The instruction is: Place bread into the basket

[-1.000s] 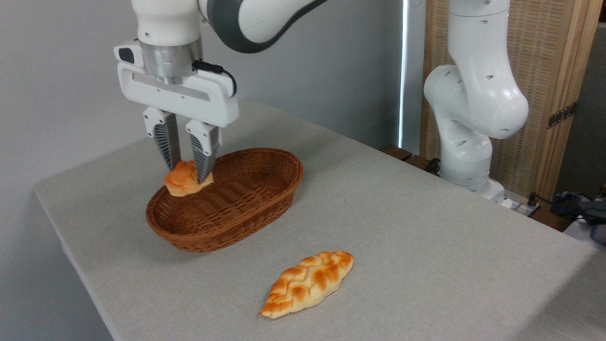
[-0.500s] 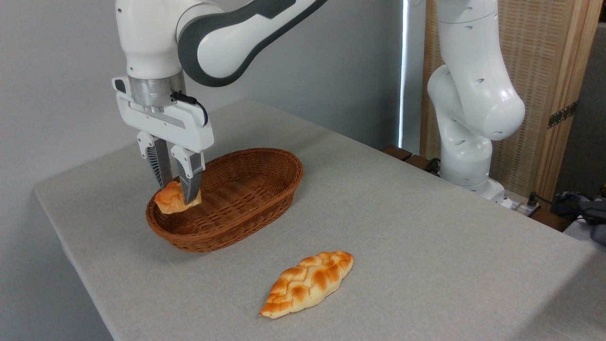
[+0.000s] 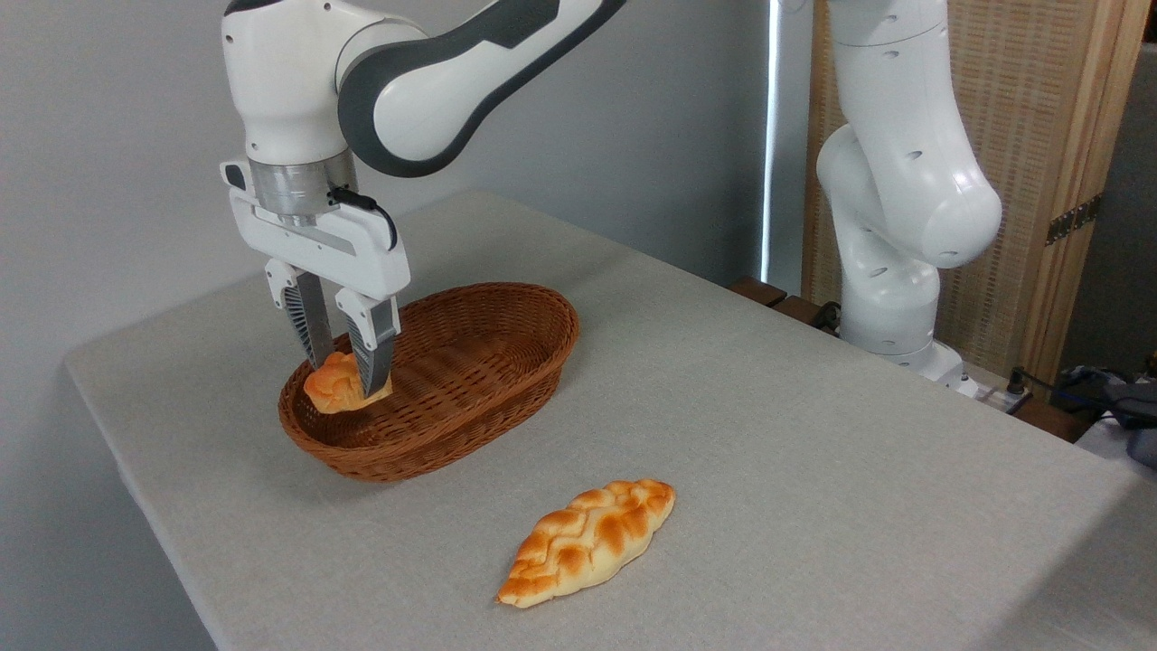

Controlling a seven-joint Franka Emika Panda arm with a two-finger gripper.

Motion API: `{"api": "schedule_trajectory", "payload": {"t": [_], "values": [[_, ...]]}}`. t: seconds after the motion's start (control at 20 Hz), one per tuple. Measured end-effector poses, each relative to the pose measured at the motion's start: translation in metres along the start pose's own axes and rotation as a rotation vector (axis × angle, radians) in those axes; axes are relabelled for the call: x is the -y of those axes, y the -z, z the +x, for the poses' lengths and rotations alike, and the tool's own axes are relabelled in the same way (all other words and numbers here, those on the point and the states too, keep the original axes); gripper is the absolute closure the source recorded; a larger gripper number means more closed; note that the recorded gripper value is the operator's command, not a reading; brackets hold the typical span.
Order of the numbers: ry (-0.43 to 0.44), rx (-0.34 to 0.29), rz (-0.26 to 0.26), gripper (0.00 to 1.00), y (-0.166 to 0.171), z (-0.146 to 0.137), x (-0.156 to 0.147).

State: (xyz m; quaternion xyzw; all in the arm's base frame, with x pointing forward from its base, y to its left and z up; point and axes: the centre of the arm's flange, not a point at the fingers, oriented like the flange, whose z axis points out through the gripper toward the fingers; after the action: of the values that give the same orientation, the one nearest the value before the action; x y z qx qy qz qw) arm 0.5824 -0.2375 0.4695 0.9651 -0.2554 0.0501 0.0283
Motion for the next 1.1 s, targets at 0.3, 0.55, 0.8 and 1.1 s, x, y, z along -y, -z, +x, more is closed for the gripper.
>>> {"api": "schedule_trajectory", "payload": {"t": [0.3,0.55,0.8,1.1], "values": [[-0.035,0.001,0.004,0.0,0.0,0.0,0.001],[-0.035,0.0,0.008,0.0,0.001,0.0,0.002],[-0.008,-0.008,0.016,0.0,0.03,-0.01,0.019],[-0.066,0.002,0.029,0.0,0.101,-0.057,0.091]]}}
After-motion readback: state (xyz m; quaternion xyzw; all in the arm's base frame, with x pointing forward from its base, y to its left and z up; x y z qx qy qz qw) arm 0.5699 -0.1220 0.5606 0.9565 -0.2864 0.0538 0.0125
